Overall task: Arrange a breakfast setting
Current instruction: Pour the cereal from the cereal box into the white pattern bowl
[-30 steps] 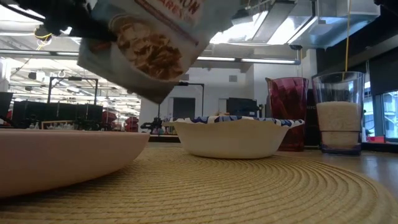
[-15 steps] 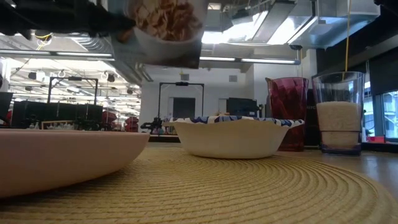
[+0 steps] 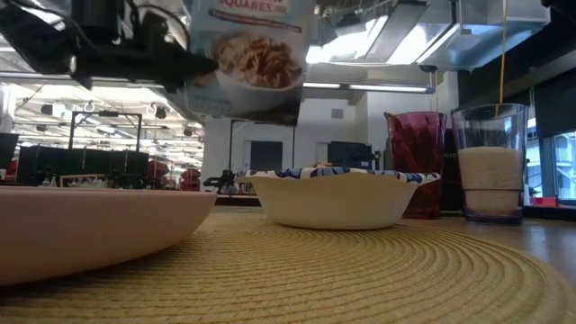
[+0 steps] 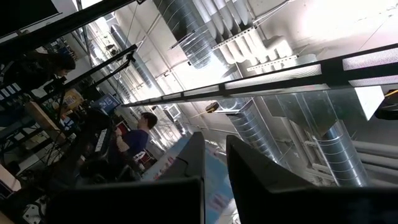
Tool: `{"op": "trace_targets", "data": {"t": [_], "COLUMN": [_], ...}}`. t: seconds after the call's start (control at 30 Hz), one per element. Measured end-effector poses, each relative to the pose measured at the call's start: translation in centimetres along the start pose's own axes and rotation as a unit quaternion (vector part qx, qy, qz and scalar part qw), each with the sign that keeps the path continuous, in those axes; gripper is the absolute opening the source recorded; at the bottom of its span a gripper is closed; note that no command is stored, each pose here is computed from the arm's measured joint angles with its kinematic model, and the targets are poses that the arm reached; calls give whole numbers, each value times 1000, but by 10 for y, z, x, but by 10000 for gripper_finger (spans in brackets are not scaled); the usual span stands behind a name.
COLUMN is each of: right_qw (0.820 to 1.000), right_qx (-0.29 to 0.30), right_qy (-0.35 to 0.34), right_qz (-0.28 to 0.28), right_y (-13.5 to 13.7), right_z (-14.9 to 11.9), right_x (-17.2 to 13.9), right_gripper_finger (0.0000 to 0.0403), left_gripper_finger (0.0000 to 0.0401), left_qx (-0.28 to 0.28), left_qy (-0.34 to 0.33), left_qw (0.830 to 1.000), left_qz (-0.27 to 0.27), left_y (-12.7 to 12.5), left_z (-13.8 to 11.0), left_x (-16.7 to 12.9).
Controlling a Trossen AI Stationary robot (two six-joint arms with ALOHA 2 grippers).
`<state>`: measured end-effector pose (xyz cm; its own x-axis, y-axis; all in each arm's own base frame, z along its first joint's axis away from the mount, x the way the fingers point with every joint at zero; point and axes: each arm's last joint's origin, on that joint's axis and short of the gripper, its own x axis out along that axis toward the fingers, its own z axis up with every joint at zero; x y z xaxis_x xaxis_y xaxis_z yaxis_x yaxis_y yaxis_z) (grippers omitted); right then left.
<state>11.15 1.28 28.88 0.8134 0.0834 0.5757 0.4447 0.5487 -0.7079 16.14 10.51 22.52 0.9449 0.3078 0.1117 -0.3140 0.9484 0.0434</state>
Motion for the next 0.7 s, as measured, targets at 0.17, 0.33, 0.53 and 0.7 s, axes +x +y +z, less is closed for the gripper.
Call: {"op": "trace_targets", "data": {"t": [0.17,0.33,0.53,0.7], "right_qw": [1000,1000,1000,1000], "right_qx": [0,0,0,0], "right_qy": [-1,-1,-1,0], "right_qz": [-1,-2,-1,4], "right_y": [0,0,0,1], "right_z": [0,0,0,0], "right_x": [0,0,0,0], "right_gripper_finger": [37,37,37,37], "left_gripper_finger": [154,154,154,154], "left_qx": [-18,-46,-67,-96], "left_qy": [8,-10,14,25], "left_qw": [1000,998,994,989], "left_qz": [-11,-43,-90,-106], "left_y": [21,40,58,70], "left_z": [-25,-36,-56,-68], "left_x": [15,41,87,114]}}
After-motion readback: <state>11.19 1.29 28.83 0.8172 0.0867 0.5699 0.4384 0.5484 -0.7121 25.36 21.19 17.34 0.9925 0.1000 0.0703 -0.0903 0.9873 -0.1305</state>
